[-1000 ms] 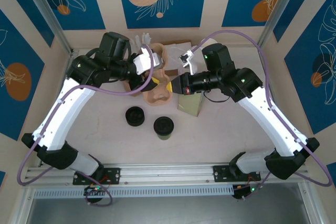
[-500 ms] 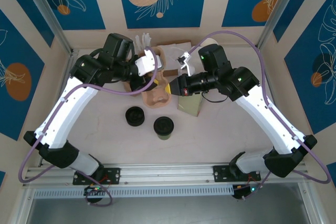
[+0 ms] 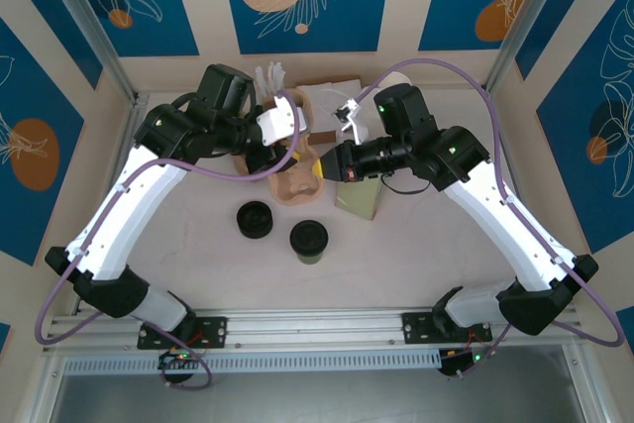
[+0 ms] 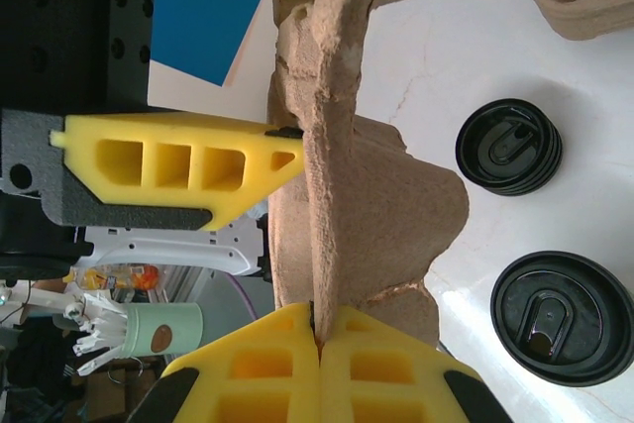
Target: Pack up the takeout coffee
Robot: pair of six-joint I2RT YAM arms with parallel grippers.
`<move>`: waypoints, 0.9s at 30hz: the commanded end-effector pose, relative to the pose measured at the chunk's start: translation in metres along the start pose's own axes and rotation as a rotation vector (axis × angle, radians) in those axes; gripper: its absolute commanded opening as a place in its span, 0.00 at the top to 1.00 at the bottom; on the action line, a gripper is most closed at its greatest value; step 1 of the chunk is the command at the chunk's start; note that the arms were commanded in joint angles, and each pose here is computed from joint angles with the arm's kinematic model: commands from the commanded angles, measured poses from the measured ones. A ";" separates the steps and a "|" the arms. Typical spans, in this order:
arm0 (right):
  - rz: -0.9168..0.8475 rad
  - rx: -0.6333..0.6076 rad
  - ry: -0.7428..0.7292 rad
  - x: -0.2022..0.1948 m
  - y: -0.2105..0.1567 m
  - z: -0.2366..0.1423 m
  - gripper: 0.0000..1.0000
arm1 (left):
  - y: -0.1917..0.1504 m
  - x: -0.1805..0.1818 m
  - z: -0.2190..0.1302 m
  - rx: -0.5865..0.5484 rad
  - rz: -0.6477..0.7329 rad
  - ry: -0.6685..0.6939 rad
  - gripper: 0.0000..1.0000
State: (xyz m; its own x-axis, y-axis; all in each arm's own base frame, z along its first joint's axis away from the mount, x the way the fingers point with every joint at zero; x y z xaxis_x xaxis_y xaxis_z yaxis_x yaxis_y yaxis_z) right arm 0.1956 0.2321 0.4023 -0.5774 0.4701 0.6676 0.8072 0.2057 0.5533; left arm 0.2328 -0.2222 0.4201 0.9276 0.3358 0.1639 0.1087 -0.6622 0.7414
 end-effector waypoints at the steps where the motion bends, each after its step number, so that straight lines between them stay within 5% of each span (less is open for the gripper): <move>1: -0.033 -0.011 0.009 0.009 -0.001 -0.008 1.00 | -0.002 -0.006 0.006 0.009 0.021 -0.041 0.49; 11: -0.031 -0.012 0.005 0.008 -0.004 -0.010 1.00 | -0.001 -0.008 0.012 0.008 0.023 -0.057 0.56; 17: -0.028 -0.023 0.006 0.008 -0.005 -0.013 1.00 | -0.001 -0.011 0.016 0.005 0.028 -0.076 0.51; 27: -0.020 -0.023 0.001 0.007 -0.007 -0.015 1.00 | 0.001 -0.011 0.015 -0.004 0.031 -0.073 0.61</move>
State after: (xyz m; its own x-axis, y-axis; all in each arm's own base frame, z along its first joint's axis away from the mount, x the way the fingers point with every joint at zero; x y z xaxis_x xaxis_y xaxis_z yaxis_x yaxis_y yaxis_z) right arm 0.1906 0.2261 0.4044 -0.5763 0.4814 0.6604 0.8055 0.1980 0.5586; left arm 0.2329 -0.2311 0.4109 0.9406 0.3039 0.1511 0.0983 -0.6701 0.7357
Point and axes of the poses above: each hand's point on the last joint's axis, 136 mm out from that joint toward the fingers, its own z axis out along the fingers, its own x axis along the line the jaws close on, y = z × x, the point moved 7 cm from there along -z, back along the fingers, and after that the axes turned 6 degrees about -z, right-handed, at the moved point
